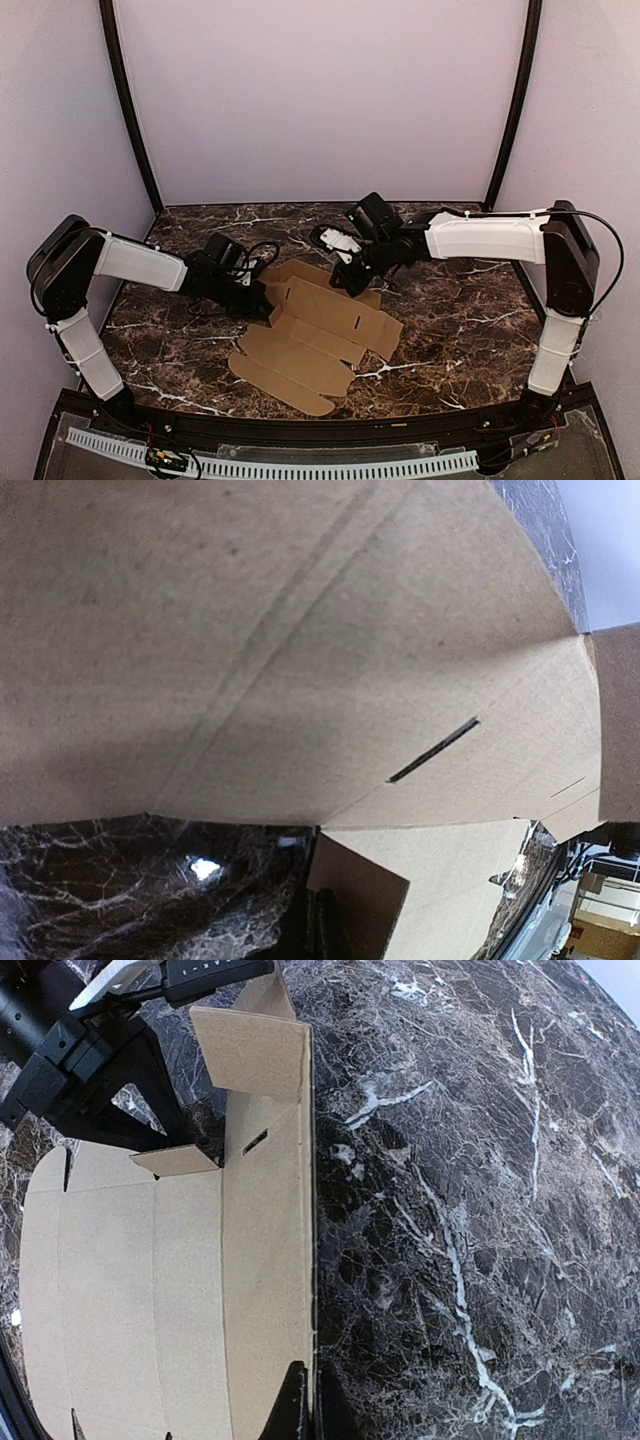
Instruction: Fold the paper box
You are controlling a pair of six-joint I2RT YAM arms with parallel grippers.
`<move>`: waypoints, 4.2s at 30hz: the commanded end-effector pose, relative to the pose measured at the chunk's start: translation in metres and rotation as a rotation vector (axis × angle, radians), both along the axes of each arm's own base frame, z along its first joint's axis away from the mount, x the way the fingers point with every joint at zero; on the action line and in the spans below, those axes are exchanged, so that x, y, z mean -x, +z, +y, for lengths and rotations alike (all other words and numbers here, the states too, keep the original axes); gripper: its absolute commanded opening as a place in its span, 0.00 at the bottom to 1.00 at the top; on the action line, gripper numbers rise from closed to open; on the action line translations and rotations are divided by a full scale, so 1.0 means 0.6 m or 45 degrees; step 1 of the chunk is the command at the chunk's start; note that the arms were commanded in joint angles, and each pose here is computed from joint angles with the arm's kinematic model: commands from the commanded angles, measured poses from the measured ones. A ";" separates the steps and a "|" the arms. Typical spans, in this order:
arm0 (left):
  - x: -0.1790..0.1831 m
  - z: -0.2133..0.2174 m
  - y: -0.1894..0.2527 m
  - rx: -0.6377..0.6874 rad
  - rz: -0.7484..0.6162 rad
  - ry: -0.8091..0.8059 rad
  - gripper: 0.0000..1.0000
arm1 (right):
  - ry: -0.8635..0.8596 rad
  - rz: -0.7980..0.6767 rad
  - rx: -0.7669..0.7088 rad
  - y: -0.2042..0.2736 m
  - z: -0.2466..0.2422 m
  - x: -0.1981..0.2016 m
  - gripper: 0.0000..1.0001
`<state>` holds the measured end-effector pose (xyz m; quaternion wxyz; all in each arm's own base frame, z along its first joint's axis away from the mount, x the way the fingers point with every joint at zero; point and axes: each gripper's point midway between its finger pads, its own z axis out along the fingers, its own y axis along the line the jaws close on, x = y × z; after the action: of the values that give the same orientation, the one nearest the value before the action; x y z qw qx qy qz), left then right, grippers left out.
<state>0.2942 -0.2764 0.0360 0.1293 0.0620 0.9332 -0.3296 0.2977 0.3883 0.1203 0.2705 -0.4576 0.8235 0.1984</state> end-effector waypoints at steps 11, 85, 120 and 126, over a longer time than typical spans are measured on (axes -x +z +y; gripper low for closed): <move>0.034 -0.038 0.011 0.096 0.017 -0.066 0.01 | -0.051 -0.019 0.033 -0.024 0.014 -0.012 0.00; -0.020 0.190 0.142 -0.521 -0.340 0.356 0.07 | 0.238 -0.717 0.182 0.019 -0.002 0.036 0.00; -0.075 0.199 0.089 -0.354 -0.394 0.454 0.01 | 0.536 -1.622 0.538 0.010 0.001 0.090 0.00; -0.116 0.118 0.129 -0.116 -0.499 0.229 0.01 | 0.549 -1.623 0.526 0.008 0.005 0.098 0.00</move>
<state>0.3417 -0.1647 0.0831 0.3023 -0.0239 0.9368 -0.1744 0.2480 0.3852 0.1179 0.5475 -0.6784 0.4328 -0.2294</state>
